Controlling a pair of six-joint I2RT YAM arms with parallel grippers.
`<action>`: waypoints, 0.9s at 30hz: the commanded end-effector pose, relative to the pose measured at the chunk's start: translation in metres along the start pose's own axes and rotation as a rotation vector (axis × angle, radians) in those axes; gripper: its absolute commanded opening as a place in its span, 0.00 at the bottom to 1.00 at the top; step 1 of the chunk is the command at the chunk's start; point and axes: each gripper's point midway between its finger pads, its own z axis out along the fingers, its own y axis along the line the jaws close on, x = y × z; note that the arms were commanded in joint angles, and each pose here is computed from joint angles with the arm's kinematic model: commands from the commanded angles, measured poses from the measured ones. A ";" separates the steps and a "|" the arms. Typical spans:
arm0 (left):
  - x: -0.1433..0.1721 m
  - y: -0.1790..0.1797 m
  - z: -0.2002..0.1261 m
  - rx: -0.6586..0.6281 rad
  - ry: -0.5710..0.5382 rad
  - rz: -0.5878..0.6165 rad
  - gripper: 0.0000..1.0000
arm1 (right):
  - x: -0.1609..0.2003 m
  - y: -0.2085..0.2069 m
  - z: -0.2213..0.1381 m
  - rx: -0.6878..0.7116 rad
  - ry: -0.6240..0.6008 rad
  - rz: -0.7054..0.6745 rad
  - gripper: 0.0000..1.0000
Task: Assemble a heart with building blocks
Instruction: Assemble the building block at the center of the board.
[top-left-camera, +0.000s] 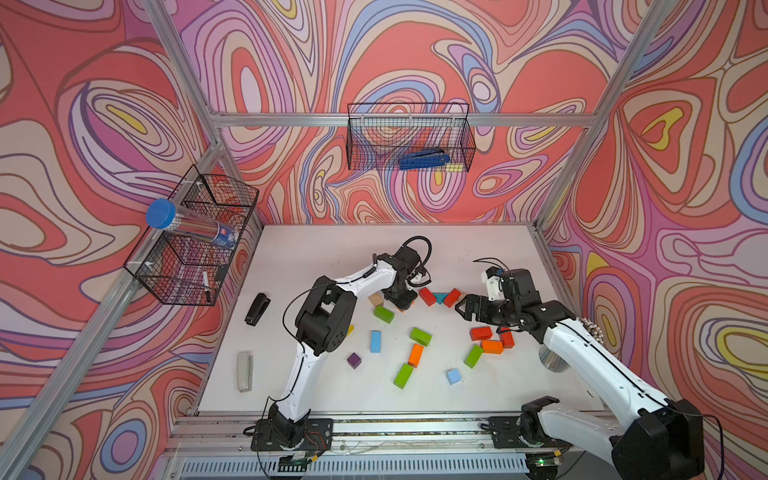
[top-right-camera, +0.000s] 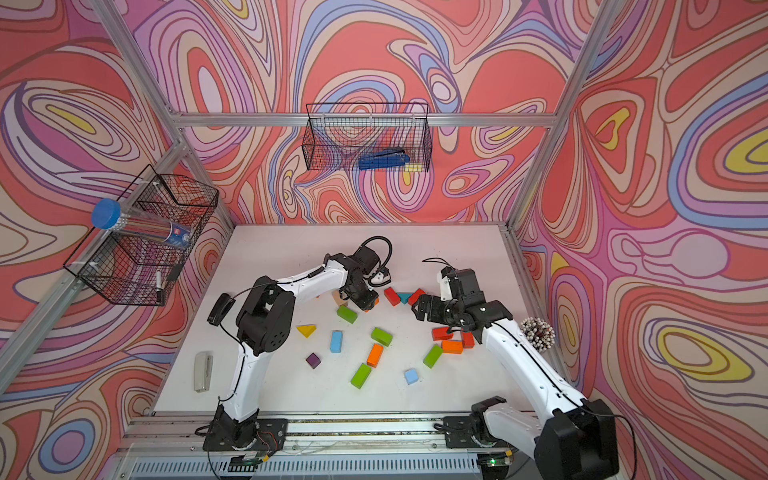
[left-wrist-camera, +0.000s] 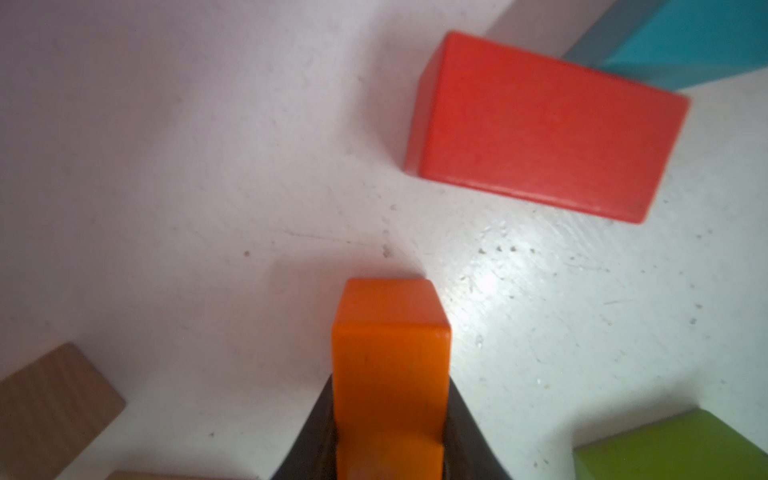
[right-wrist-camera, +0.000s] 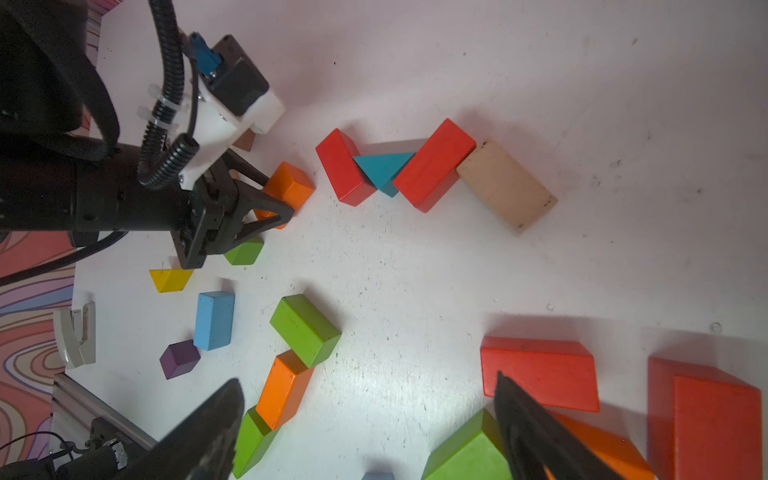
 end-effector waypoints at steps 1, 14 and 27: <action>0.007 -0.007 0.005 0.019 0.048 0.048 0.12 | 0.002 -0.002 0.002 0.010 0.001 -0.014 0.95; -0.008 -0.007 0.012 -0.016 0.027 0.079 0.14 | 0.002 -0.003 0.003 0.014 0.007 -0.011 0.95; -0.014 -0.012 0.020 -0.049 0.040 0.131 0.15 | 0.002 -0.003 0.005 0.015 0.012 -0.011 0.95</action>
